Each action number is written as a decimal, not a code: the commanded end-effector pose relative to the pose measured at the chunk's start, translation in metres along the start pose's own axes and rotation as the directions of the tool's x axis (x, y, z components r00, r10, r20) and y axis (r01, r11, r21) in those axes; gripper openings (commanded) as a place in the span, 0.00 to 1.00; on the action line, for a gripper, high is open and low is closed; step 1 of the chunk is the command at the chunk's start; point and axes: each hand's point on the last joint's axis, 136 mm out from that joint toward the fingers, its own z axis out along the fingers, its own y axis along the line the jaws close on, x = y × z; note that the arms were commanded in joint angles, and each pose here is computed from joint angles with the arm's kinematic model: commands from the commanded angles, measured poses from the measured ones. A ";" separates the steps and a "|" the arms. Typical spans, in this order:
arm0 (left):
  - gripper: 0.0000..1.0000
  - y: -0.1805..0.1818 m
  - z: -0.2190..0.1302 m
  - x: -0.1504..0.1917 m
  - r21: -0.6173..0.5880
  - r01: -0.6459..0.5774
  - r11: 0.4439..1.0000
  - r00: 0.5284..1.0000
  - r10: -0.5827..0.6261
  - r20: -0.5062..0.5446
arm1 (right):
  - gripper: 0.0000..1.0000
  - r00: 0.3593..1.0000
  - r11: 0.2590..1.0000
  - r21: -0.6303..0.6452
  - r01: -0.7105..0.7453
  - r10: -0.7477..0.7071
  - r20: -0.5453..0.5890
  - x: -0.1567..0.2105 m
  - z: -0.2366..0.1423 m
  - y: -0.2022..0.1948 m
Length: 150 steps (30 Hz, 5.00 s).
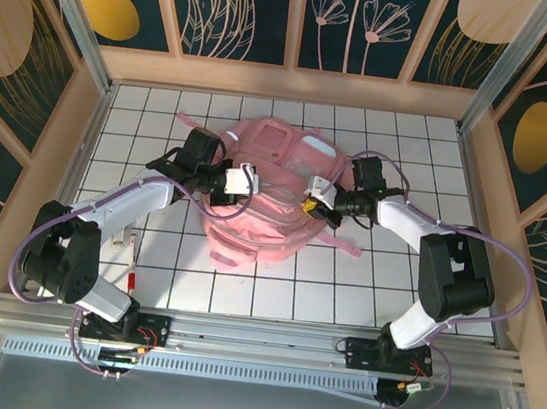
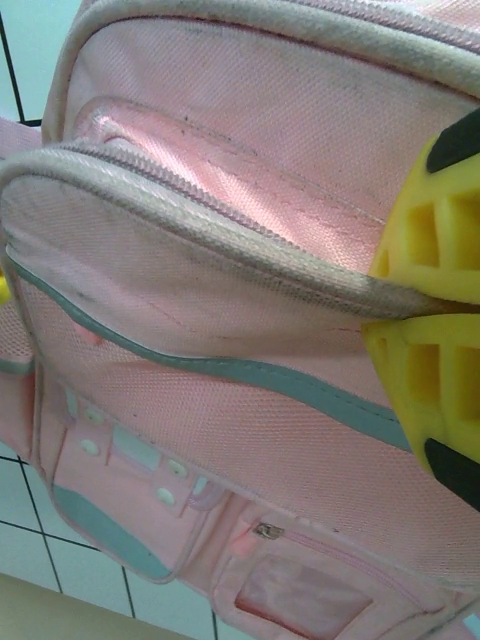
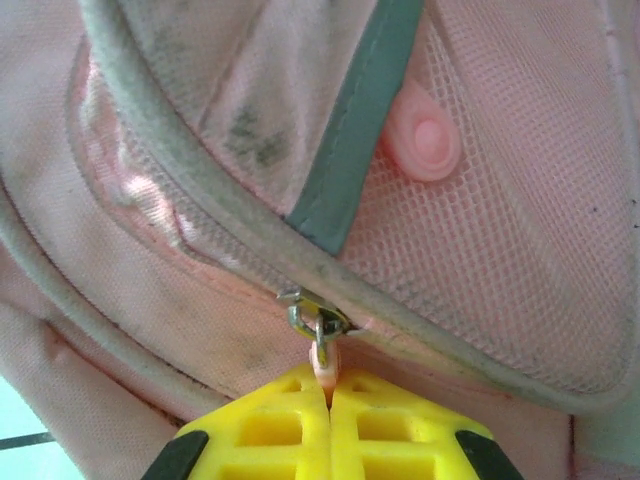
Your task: Pack the student bag
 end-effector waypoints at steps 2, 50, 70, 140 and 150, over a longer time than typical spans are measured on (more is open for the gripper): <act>0.00 0.022 -0.005 -0.020 -0.062 0.067 0.996 0.997 -0.065 0.038 | 0.00 0.995 0.996 -0.021 0.092 -0.091 0.043 -0.024 -0.015 0.020; 0.00 -0.037 0.013 -0.132 0.380 0.459 0.803 0.795 -0.562 0.227 | 0.46 0.498 0.372 0.446 -0.814 0.842 0.208 -0.043 -0.091 0.041; 0.00 -0.033 0.023 -0.136 0.437 0.533 0.724 0.748 -0.645 0.156 | 0.00 0.585 0.571 0.216 -0.792 0.811 0.001 -0.086 -0.056 0.067; 0.27 0.061 0.031 -0.105 0.244 0.235 0.941 0.899 -0.306 0.313 | 0.00 0.949 0.868 0.394 0.302 -0.312 -0.039 -0.092 -0.067 -0.010; 0.54 0.041 -0.023 -0.079 0.206 0.942 0.264 0.232 -0.959 0.163 | 0.00 0.990 0.894 0.444 0.055 -0.107 0.093 -0.115 -0.056 -0.025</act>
